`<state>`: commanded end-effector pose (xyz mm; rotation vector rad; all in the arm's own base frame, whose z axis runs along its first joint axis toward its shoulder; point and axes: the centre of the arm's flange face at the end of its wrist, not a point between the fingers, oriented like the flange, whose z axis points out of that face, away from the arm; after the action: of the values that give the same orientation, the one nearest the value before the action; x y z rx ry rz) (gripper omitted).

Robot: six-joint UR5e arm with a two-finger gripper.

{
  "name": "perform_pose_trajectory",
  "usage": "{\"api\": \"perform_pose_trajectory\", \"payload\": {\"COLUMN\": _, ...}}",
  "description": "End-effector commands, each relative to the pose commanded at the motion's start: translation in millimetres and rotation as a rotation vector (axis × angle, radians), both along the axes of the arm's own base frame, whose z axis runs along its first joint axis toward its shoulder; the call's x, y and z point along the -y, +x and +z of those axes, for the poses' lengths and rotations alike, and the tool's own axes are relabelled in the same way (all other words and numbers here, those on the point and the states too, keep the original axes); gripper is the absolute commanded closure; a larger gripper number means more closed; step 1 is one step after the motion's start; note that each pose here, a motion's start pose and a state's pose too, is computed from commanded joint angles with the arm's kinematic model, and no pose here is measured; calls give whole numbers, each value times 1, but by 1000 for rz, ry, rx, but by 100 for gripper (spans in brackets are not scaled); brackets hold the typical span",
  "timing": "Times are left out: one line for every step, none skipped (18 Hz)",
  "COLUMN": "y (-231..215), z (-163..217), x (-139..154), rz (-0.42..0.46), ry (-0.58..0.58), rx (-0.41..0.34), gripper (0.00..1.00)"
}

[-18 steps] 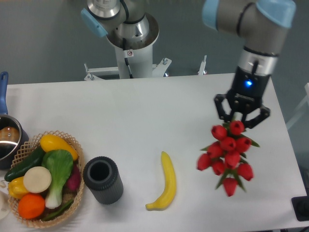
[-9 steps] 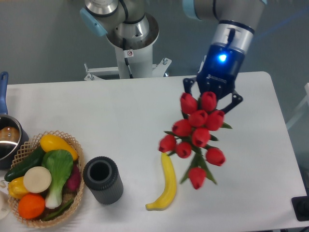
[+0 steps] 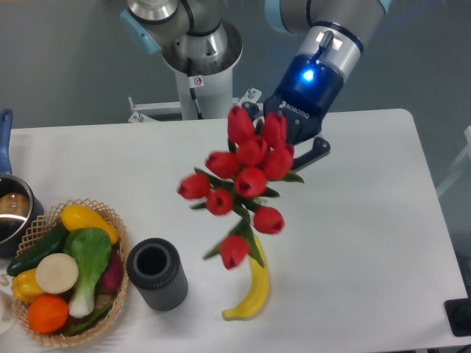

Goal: Insert the flowers into the vase
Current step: 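Lift the red tulips and carry them toward the black vase, then lower the tulip stems down into the black vase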

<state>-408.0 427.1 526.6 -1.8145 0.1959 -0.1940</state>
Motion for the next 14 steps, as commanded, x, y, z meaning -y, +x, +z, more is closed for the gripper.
{"api": "perform_pose_trajectory", "payload": {"y": 1, "z": 1, "x": 0, "rz": -11, "ry": 15, "rx": 8, "gripper": 100}}
{"api": "perform_pose_trajectory", "payload": {"y": 2, "z": 2, "x": -1, "rz": -22, "ry": 28, "rx": 16, "gripper": 100}}
{"api": "perform_pose_trajectory", "payload": {"y": 3, "z": 0, "x": -3, "rz": -31, "ry": 35, "rx": 24, "gripper": 100}}
{"api": "perform_pose_trajectory", "payload": {"y": 4, "z": -1, "x": -5, "rz": -42, "ry": 45, "rx": 32, "gripper": 100}}
{"api": "perform_pose_trajectory", "payload": {"y": 6, "z": 1, "x": -6, "rz": -61, "ry": 67, "rx": 43, "gripper": 100}}
{"api": "perform_pose_trajectory", "payload": {"y": 5, "z": -2, "x": -12, "rz": -86, "ry": 89, "rx": 60, "gripper": 100}}
{"api": "perform_pose_trajectory", "payload": {"y": 3, "z": -4, "x": -20, "rz": -111, "ry": 108, "rx": 72, "gripper": 100}}
{"api": "perform_pose_trajectory", "payload": {"y": 4, "z": 0, "x": -27, "rz": -133, "ry": 123, "rx": 72, "gripper": 100}}
{"api": "perform_pose_trajectory", "payload": {"y": 8, "z": -2, "x": -38, "rz": -157, "ry": 129, "rx": 78, "gripper": 100}}
{"api": "perform_pose_trajectory", "payload": {"y": 11, "z": 0, "x": -47, "rz": -180, "ry": 138, "rx": 75, "gripper": 100}}
{"api": "perform_pose_trajectory", "payload": {"y": 12, "z": -2, "x": -53, "rz": -192, "ry": 141, "rx": 81, "gripper": 100}}
{"api": "perform_pose_trajectory", "payload": {"y": 18, "z": -7, "x": -61, "rz": -214, "ry": 145, "rx": 95, "gripper": 100}}
{"api": "perform_pose_trajectory", "payload": {"y": 29, "z": -13, "x": -74, "rz": -251, "ry": 152, "rx": 117, "gripper": 100}}
{"api": "perform_pose_trajectory", "payload": {"y": 29, "z": -19, "x": -79, "rz": -259, "ry": 151, "rx": 129, "gripper": 100}}
